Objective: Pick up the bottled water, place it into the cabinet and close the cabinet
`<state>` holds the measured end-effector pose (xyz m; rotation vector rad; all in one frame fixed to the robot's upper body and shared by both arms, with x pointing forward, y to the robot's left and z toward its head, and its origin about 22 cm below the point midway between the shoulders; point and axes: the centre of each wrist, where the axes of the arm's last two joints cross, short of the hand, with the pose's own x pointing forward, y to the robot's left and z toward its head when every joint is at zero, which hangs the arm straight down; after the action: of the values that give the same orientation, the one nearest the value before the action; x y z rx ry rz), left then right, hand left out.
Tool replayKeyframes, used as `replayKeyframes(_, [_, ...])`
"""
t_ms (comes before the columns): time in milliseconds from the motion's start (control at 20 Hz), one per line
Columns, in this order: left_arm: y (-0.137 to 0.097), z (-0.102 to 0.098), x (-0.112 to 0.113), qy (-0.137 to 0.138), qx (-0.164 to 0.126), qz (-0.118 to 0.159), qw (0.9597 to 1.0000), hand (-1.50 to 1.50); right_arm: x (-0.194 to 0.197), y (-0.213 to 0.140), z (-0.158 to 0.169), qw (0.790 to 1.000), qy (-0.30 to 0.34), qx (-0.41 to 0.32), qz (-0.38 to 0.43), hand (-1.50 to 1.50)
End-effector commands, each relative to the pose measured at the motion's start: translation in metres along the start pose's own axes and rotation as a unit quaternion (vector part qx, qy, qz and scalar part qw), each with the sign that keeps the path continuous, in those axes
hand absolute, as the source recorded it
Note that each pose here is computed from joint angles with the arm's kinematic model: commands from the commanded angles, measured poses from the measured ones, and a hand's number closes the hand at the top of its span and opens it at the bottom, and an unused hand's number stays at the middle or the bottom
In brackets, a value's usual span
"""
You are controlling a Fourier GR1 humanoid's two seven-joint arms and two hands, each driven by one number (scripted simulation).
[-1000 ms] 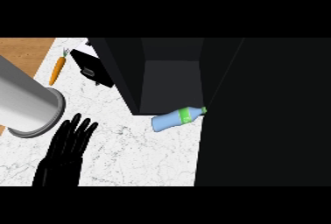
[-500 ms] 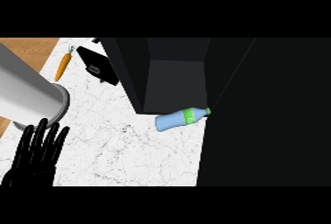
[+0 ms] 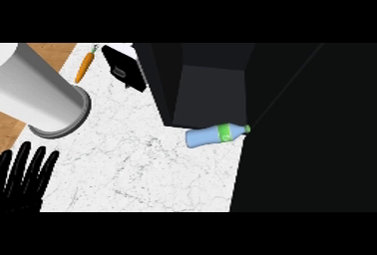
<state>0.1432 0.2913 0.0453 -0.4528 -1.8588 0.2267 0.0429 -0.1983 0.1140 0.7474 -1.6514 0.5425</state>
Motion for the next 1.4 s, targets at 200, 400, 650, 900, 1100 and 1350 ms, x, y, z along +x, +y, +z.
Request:
replayKeyframes(200, [0.008,-0.003,0.015,0.0,-0.035,0.008,0.9994,-1.5,0.015,0.018,-0.026,0.991,-0.019,0.13,-0.014,1.5])
replayKeyframes(400, [0.01,-0.005,0.018,0.003,-0.05,0.004,0.9987,-1.5,0.006,0.011,-0.033,0.99,0.0,0.139,0.012,1.5])
replayKeyframes(650, [0.019,-0.006,0.023,0.012,-0.054,-0.001,0.9984,-1.5,0.012,0.002,-0.037,0.985,0.007,0.161,0.057,1.5])
replayKeyframes(900, [0.021,-0.011,0.027,0.014,-0.067,-0.004,0.9976,-1.5,0.019,-0.012,-0.044,0.97,0.008,0.207,0.127,1.5])
replayKeyframes(1100, [0.025,-0.015,0.029,0.012,-0.072,-0.011,0.9973,-1.5,0.019,-0.013,-0.052,0.97,0.004,0.207,0.13,1.5])
replayKeyframes(1350, [0.027,-0.014,0.031,0.01,-0.068,-0.007,0.9976,-1.5,0.017,-0.016,-0.061,0.962,0.019,0.228,0.152,1.5])
